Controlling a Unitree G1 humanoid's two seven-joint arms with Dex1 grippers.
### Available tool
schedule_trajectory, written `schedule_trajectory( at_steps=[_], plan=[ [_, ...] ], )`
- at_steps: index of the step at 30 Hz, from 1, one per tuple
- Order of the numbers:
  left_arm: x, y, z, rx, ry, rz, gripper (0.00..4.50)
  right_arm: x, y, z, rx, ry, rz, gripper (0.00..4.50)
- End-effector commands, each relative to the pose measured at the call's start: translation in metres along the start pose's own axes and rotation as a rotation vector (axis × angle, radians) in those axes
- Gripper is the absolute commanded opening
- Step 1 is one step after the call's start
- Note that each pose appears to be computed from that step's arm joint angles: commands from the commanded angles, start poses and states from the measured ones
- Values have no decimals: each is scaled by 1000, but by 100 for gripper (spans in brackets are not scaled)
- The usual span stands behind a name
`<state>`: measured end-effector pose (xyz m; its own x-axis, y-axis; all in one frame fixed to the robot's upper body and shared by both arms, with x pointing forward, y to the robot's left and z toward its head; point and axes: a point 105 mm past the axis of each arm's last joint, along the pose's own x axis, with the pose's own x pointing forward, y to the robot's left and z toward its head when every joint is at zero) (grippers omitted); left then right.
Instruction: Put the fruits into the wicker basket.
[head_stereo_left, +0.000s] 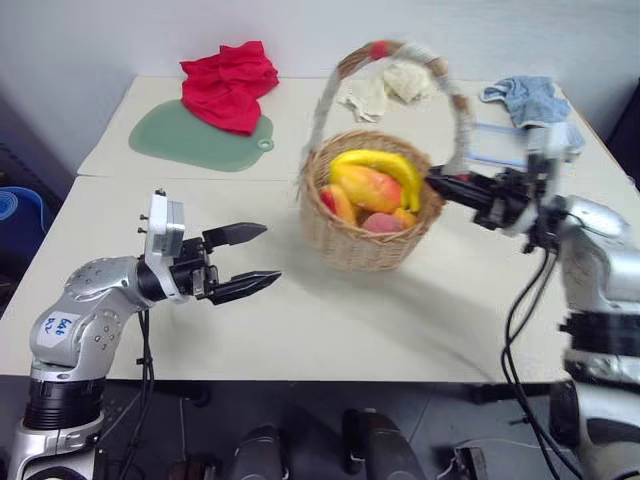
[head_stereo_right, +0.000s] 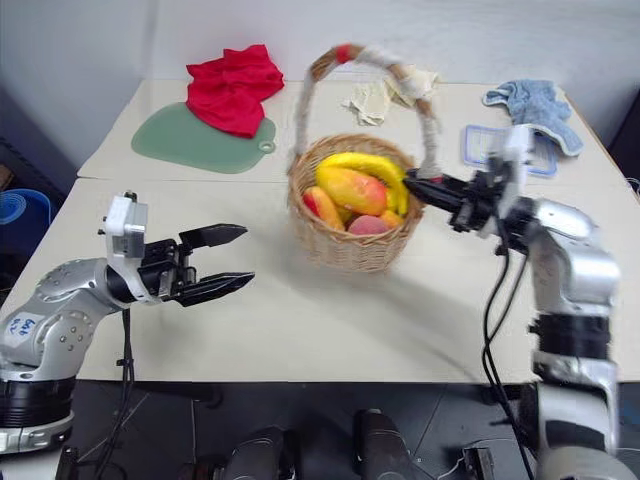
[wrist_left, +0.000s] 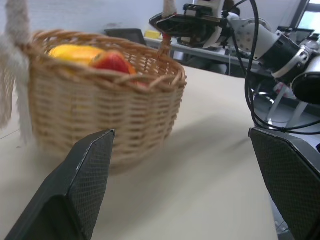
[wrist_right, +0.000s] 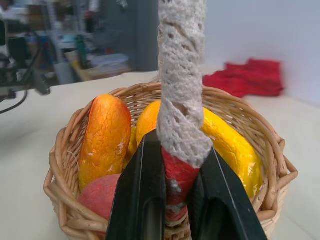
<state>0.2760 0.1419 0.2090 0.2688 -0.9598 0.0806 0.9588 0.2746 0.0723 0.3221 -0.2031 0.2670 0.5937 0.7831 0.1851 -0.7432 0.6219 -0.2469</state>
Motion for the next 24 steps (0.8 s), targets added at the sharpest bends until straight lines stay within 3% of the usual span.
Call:
schedule_trajectory(
  at_steps=[1, 4, 8, 15, 16, 24],
  plan=[
    [10, -4, 2, 8, -21, -74, 450, -40, -13, 28, -91, -41, -221, 17],
    [22, -1, 1, 3, -31, -130, 450, -83, -26, 13, -142, 64, -381, 17],
    [34, 4, 2, 18, -41, -178, 450, -127, -54, -10, -148, 106, -556, 17],
    [41, 1, 3, 34, -28, -238, 450, -154, -93, -40, -75, 155, -671, 17],
    [41, 2, 4, 37, -24, -236, 450, -156, -97, -41, -62, 159, -683, 91],
    [23, 9, -2, 41, 16, -172, 450, -171, -84, -24, -130, 187, -656, 347]
  ],
)
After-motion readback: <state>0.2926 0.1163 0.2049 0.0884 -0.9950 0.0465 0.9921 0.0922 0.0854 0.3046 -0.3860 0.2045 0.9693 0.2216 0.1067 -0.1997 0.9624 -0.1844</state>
